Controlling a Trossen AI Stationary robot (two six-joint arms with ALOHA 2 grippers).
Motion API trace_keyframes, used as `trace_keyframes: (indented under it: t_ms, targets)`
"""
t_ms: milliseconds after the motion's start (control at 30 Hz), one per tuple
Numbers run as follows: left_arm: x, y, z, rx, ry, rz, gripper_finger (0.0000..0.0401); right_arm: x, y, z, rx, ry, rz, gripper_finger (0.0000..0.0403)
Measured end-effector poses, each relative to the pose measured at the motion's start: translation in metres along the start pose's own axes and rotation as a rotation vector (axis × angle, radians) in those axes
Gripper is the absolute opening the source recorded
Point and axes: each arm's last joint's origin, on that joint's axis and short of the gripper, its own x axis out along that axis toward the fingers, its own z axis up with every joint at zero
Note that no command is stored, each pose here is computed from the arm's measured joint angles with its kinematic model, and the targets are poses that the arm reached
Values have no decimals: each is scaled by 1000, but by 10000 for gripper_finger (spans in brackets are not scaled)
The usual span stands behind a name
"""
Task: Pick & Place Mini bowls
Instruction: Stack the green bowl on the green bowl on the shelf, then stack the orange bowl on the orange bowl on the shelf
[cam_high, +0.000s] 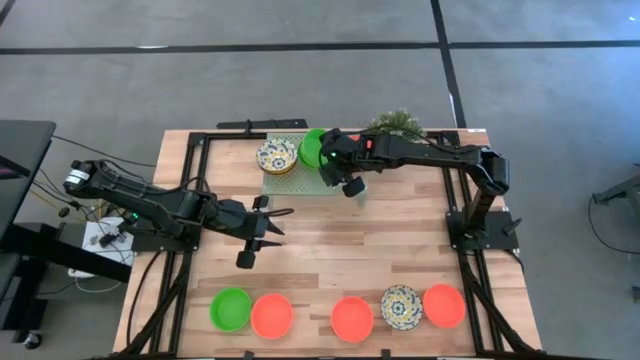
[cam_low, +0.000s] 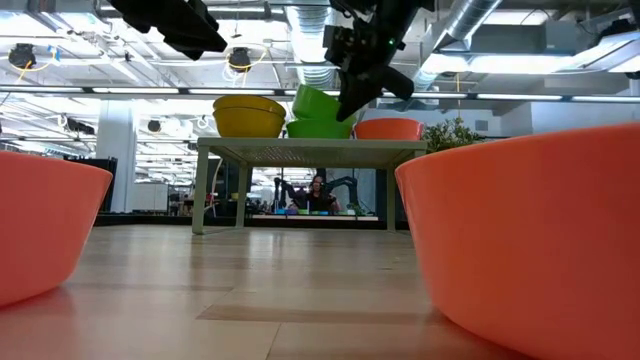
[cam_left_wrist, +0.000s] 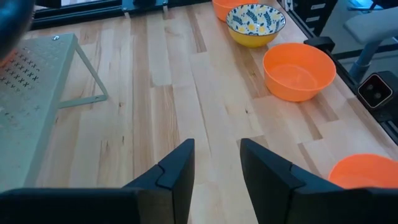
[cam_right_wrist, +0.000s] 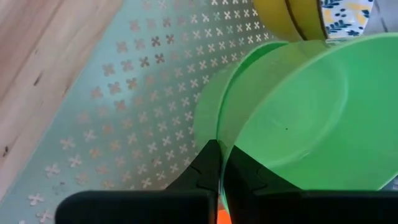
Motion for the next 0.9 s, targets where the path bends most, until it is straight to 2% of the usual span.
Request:
trace_keyframes:
  t_ms: [433,633,900]
  targets:
    - [0,0,1,-1,-5,0,131,0,-1,-1,-6,48,-42,64]
    - [0,0,0,-1,-5,1,131,-1,1,2,-10,54,-52,72]
    - [0,0,0,0,-4,0,131,-18,10,26,27,-11,-62,73]
